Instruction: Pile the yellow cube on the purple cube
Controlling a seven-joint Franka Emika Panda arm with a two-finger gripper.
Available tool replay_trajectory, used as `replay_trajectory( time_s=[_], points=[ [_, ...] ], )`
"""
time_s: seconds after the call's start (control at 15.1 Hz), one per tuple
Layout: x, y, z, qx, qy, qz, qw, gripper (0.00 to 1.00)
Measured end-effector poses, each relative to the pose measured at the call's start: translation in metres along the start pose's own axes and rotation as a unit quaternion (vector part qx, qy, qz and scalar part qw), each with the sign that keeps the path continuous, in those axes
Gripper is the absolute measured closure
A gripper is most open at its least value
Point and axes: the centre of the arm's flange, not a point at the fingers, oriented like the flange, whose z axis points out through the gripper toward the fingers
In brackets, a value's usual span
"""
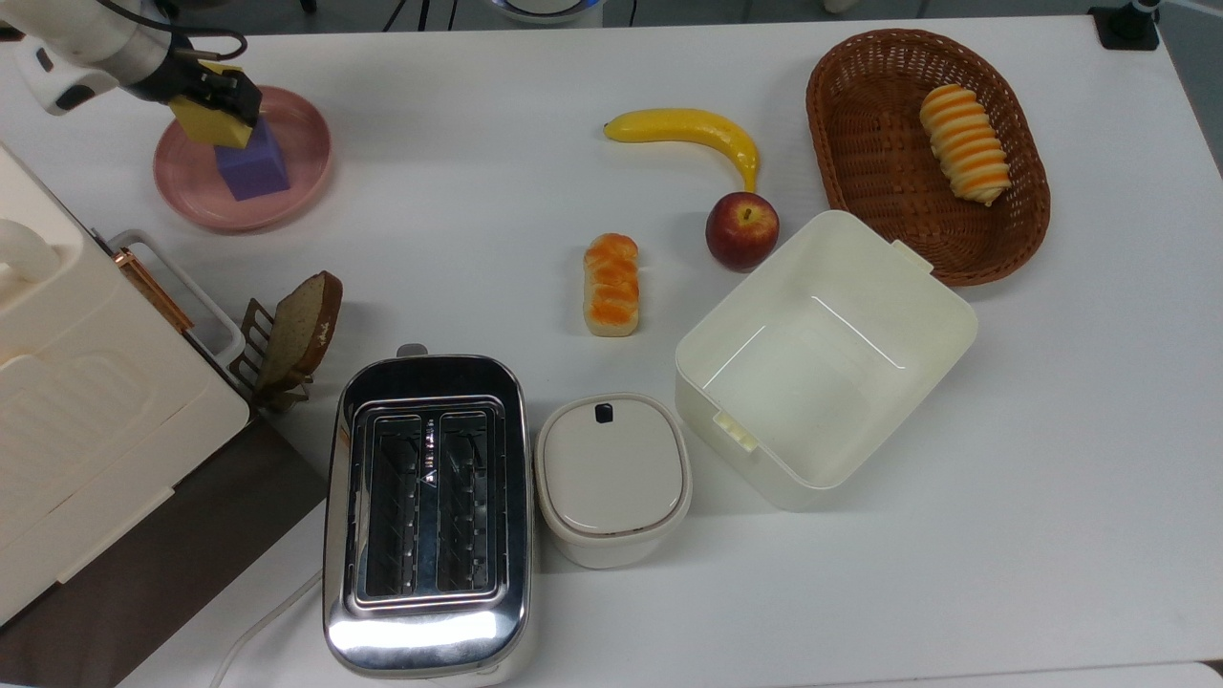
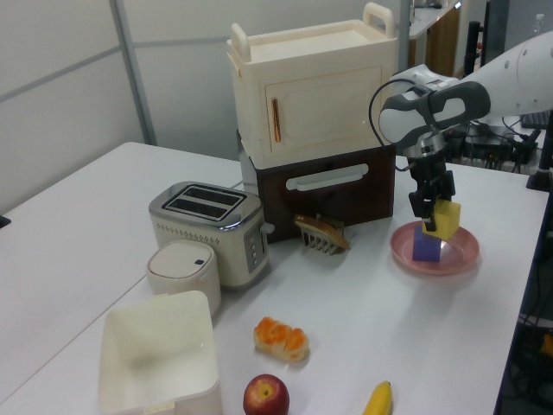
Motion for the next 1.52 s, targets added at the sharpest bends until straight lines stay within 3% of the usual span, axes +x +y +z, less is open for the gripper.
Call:
replay_trajectory(
  time_s=[0.2, 0.26, 0.46, 0.79, 0.93, 1.13, 1.26, 1.52],
  points=[
    [0.007, -0.016, -0.005, -0.002, 0.005, 0.019, 0.9998, 0.11],
    [0.008, -0.019, -0.006, -0.004, 0.005, 0.021, 0.9998, 0.02],
    [0.009, -0.02, -0.022, -0.008, 0.016, 0.023, 0.9996, 0.0],
    [-0.01, -0.023, -0.095, -0.014, 0.045, 0.026, 0.9986, 0.0],
    [-0.022, -0.053, -0.136, -0.021, 0.078, 0.013, 0.9966, 0.0],
    [-0.027, -0.136, -0.182, -0.034, 0.118, -0.004, 0.9924, 0.0],
    [-0.026, -0.196, -0.191, -0.039, 0.124, -0.007, 0.9915, 0.0],
    [-0.026, -0.279, -0.191, -0.038, 0.133, 0.041, 0.9896, 0.0]
  ],
)
